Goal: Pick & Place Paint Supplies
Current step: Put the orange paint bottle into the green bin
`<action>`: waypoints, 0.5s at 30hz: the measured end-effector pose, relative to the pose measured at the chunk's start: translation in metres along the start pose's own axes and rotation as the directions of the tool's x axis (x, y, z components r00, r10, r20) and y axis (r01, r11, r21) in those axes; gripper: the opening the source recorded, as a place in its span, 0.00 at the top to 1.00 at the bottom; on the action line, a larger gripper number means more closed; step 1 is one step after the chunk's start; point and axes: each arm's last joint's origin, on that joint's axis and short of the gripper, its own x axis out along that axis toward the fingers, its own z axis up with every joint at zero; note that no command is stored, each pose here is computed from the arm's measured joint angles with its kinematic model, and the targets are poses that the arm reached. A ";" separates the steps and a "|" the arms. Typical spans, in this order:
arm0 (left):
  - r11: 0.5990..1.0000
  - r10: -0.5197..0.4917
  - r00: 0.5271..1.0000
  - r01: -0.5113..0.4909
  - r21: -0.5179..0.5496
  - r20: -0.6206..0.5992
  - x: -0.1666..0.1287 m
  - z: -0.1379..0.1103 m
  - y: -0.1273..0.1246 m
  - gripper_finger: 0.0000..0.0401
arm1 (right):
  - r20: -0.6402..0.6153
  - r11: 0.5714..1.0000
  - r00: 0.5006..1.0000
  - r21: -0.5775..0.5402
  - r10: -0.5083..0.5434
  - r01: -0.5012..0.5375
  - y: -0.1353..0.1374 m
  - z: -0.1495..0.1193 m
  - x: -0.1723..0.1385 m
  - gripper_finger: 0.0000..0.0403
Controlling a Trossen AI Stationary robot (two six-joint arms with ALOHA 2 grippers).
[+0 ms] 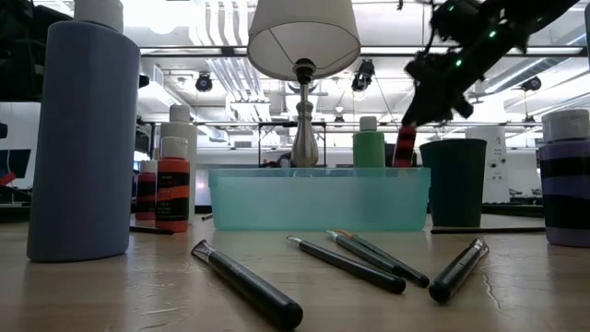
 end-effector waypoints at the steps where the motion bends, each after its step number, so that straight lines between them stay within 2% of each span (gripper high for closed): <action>1: 1.000 0.000 1.000 0.000 0.000 0.000 0.000 0.000 0.000 0.96 | 0.025 1.000 1.000 0.019 0.009 -0.009 0.000 0.002 -0.006 0.73; 9: 1.000 0.000 1.000 0.000 0.000 0.000 0.000 0.000 0.000 0.96 | 0.214 0.995 0.972 0.018 0.094 -0.100 0.008 0.031 -0.053 0.73; 15: 1.000 0.000 1.000 0.000 0.000 0.000 0.000 0.000 0.000 0.96 | 0.219 0.991 0.966 -0.021 0.137 -0.136 0.020 0.056 -0.076 0.73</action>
